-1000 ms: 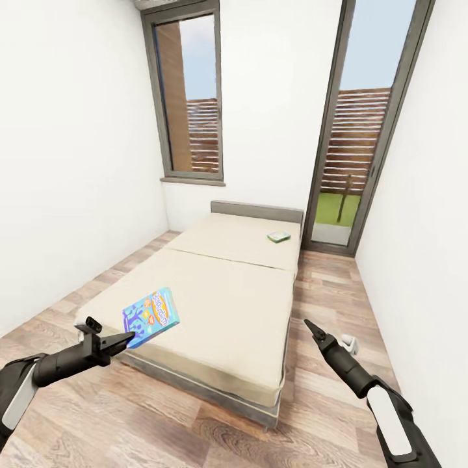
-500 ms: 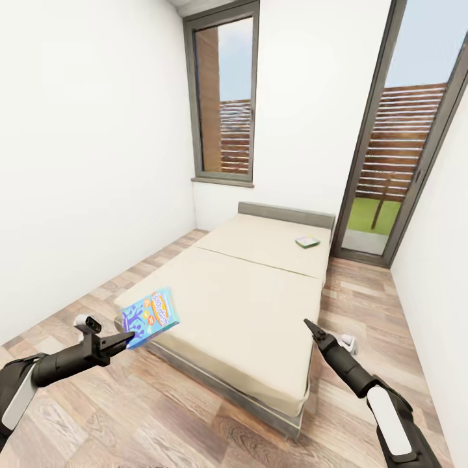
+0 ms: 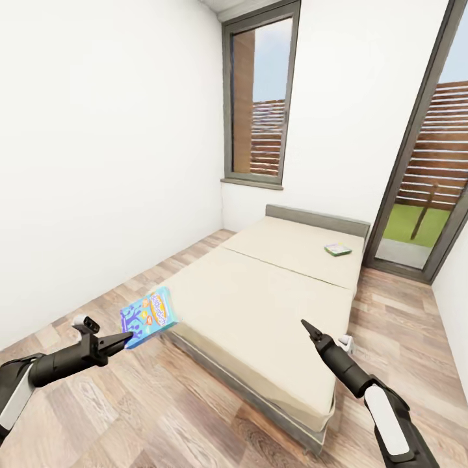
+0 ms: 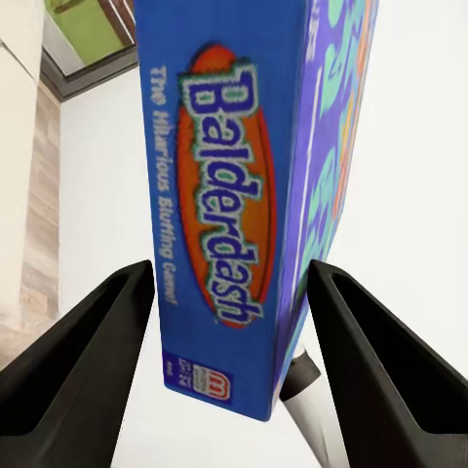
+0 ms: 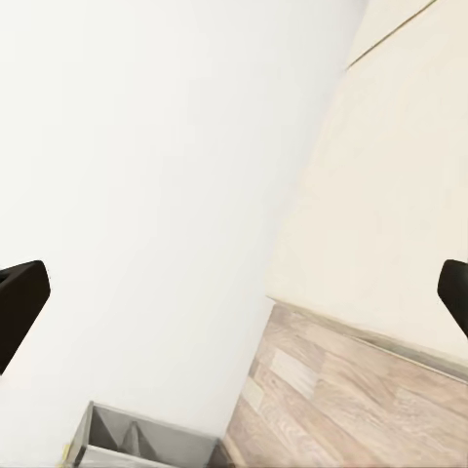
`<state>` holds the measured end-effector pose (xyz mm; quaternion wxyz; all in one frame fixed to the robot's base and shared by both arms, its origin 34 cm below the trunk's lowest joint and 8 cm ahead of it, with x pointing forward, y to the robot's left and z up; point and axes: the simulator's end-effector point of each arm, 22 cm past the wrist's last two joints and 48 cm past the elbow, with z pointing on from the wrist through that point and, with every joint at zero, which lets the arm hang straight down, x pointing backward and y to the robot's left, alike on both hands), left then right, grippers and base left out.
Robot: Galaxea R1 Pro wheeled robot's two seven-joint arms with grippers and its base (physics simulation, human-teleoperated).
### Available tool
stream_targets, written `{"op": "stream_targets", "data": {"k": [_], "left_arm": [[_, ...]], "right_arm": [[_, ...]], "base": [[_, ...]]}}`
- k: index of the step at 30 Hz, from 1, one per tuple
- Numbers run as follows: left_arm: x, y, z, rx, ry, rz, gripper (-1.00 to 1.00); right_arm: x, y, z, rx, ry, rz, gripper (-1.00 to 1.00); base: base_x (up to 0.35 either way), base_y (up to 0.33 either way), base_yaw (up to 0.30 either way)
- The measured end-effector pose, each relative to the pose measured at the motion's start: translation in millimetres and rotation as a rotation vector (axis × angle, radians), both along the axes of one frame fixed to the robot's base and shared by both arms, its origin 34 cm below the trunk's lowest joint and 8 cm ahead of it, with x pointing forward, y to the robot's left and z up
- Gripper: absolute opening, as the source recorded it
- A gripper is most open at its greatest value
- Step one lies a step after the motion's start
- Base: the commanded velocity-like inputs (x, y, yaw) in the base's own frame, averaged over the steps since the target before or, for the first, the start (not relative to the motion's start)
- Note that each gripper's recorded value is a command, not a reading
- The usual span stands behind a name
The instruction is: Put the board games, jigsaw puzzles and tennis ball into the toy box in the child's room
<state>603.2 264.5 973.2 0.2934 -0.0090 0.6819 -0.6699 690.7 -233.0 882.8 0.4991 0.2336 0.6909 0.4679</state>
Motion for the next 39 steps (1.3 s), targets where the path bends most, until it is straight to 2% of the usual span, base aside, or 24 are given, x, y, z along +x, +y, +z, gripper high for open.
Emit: {"op": "stream_targets", "data": {"k": [39], "left_arm": [[-2, 3, 57, -0.007, 0.000, 0.007, -1.00]], "right_arm": [[-3, 0, 55, 0.000, 0.001, 0.001, 1.00]], "base": [[0.000, 0.000, 0.288]]}}
